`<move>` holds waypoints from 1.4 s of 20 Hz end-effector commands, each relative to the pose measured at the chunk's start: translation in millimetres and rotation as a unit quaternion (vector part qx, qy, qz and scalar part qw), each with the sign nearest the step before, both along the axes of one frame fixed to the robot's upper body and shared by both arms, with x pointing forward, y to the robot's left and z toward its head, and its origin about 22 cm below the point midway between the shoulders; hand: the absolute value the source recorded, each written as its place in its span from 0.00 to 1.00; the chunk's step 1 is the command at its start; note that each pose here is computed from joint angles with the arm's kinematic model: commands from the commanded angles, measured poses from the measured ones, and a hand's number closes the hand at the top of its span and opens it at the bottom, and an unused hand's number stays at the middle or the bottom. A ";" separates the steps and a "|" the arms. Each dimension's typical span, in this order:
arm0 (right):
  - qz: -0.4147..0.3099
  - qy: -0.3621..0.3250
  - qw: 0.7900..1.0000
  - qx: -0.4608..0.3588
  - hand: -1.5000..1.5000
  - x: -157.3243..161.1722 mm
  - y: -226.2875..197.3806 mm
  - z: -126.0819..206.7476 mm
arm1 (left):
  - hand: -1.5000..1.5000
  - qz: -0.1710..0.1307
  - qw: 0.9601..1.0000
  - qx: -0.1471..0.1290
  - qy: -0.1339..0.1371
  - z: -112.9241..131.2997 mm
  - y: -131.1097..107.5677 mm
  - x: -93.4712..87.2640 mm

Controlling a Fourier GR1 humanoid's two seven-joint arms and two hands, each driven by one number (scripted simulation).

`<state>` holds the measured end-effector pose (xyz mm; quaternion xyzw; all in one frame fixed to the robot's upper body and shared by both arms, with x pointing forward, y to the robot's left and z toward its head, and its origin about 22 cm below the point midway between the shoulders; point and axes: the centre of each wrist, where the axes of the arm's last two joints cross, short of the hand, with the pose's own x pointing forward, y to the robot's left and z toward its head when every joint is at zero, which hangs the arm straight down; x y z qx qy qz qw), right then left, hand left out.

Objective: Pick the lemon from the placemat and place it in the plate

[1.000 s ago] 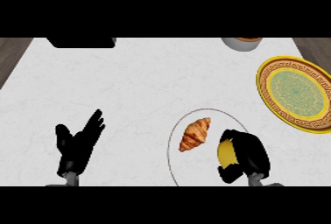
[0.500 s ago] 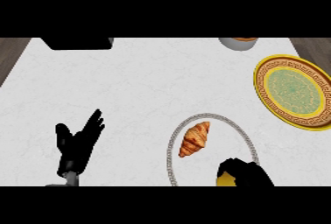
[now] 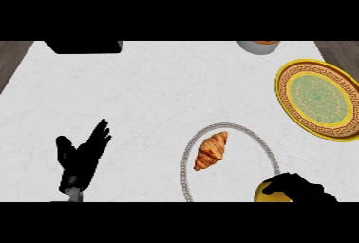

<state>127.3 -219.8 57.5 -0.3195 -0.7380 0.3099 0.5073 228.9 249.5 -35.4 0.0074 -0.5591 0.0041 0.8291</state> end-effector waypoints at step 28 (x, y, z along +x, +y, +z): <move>-0.210 -0.121 0.955 0.173 1.00 195.6 -238.8 -22.8 | 0.50 -0.035 0.999 -0.008 -0.004 -3.7 -26.4 9.5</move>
